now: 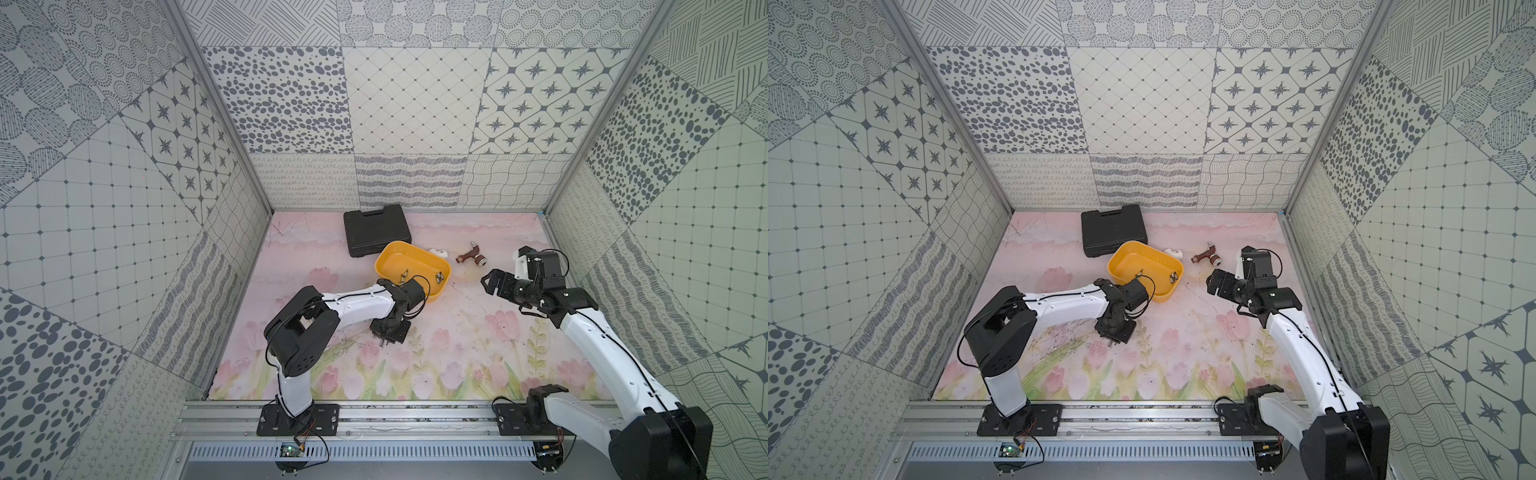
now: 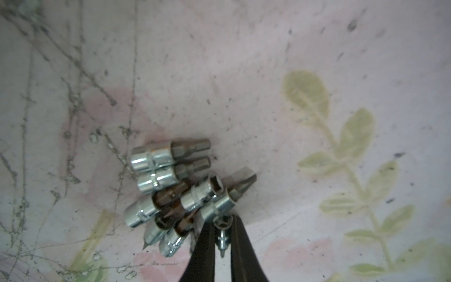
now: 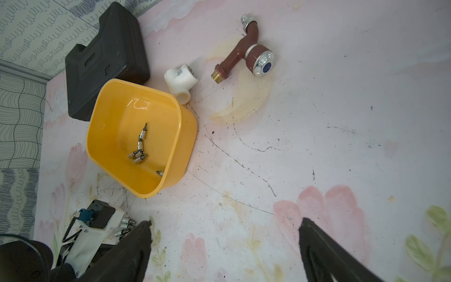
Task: Put the bit on the desktop into the storage box
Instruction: Pick up the screwdriver bit from the center of the board, then place the screwdriver bit in the storage box.
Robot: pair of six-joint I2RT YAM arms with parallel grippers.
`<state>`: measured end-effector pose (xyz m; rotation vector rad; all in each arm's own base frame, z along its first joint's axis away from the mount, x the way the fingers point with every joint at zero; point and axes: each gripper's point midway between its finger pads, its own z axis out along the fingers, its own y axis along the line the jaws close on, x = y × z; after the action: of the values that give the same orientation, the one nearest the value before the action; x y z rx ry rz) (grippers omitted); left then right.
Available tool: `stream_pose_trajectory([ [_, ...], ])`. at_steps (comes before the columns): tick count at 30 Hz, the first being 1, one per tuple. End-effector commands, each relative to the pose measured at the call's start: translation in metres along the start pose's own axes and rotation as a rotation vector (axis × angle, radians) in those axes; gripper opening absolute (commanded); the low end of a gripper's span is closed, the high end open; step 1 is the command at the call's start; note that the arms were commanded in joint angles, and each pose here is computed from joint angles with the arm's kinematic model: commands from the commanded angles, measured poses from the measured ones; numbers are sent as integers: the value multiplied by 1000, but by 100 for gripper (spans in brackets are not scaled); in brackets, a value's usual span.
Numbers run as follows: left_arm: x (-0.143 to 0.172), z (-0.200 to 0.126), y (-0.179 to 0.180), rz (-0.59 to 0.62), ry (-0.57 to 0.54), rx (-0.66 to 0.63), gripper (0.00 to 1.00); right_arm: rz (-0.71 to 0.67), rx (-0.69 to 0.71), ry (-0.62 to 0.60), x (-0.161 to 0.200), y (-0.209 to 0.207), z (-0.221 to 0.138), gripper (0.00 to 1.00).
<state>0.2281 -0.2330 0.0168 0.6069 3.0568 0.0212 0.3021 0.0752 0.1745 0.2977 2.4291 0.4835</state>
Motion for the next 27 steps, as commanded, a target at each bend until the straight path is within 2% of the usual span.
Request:
stream_pose_trajectory([
  [1,3,-6,3,13,4,-23,8,-14,-4,-39,-10,2,-1,97],
  [8,1,-22,3,17,-34,-6,7,-13,-2,-38,-10,1,-1,97],
  [17,-11,-59,6,45,-118,-13,6,-15,-3,-50,-12,2,-3,97],
  [27,-47,-108,15,82,-249,-20,3,-17,-4,-53,-13,3,-4,97],
])
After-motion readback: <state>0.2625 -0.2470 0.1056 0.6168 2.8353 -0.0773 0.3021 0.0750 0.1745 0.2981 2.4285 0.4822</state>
